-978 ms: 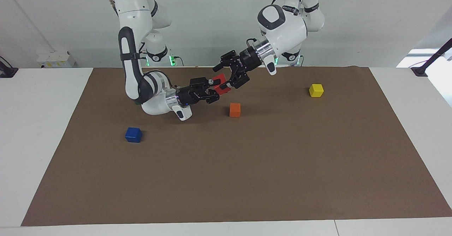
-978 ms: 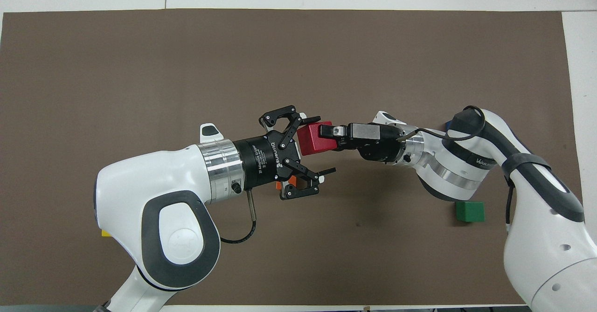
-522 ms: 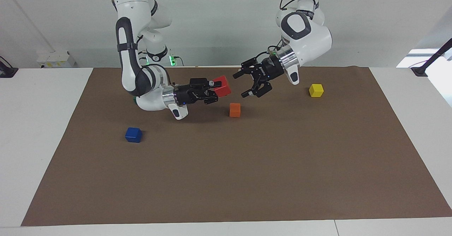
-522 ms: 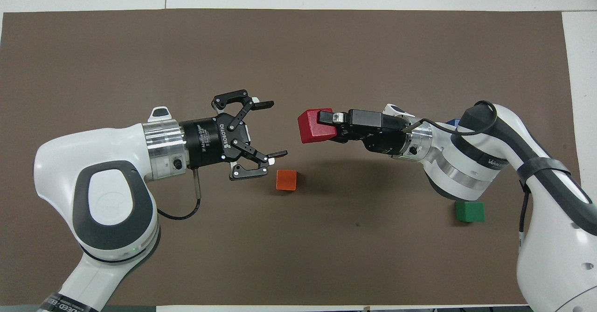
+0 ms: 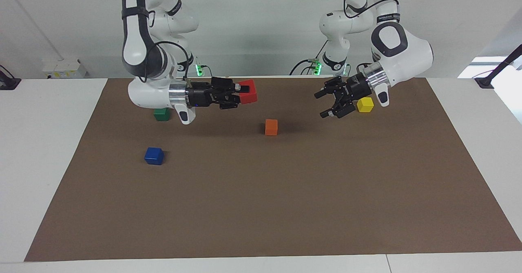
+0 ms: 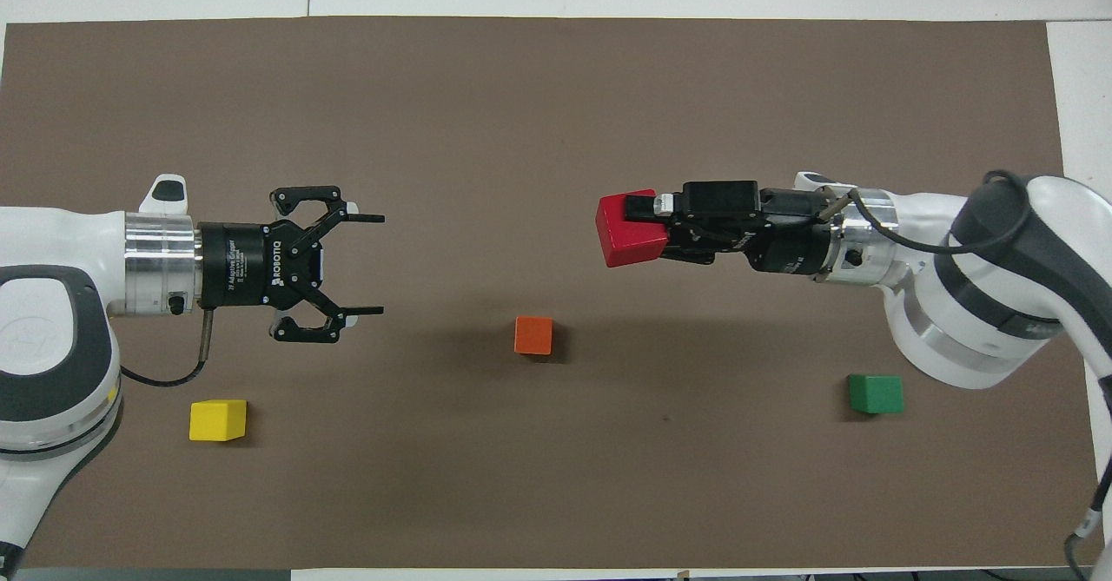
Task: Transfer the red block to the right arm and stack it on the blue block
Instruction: 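Carry the red cube toward the blue cube while the left gripper retracts, then lower the red cube onto the blue cube with the right gripper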
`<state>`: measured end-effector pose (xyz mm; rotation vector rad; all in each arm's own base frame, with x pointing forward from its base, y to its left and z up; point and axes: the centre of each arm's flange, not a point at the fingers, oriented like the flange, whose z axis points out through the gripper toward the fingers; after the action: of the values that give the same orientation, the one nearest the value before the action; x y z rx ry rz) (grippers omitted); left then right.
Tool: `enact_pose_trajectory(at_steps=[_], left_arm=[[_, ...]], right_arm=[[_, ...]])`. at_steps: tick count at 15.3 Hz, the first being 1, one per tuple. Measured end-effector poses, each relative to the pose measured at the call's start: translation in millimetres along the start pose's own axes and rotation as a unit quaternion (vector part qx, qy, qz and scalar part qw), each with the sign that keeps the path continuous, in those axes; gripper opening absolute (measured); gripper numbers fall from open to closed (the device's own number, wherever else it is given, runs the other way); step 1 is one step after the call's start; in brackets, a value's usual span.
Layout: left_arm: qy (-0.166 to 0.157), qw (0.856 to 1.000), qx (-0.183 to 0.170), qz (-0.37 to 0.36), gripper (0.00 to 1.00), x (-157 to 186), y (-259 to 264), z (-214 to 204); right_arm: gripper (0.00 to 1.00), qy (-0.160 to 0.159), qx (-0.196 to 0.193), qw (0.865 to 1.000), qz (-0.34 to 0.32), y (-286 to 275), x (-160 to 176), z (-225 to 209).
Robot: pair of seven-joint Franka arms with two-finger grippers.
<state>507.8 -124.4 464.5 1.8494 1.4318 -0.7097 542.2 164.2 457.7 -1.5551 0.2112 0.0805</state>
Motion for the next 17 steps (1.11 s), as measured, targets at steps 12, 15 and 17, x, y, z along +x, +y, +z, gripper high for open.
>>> enact_pose_trajectory(at_steps=[12,15,17], left_arm=[[0.208,0.801,0.306,0.470,1.00,44.2,-14.4,-43.8],[0.234,0.755,0.357,0.497,1.00,34.0,-6.9,-63.1],[0.239,0.748,0.360,0.504,1.00,25.9,-2.0,-69.2]], right_arm=[[0.56,0.065,-0.442,0.893,-0.050,-131.4,-69.9,-147.6],[0.56,0.060,-0.546,0.834,-0.052,-146.5,-79.7,-177.7],[0.56,0.059,-0.602,0.795,-0.050,-145.4,-81.1,-191.6]])
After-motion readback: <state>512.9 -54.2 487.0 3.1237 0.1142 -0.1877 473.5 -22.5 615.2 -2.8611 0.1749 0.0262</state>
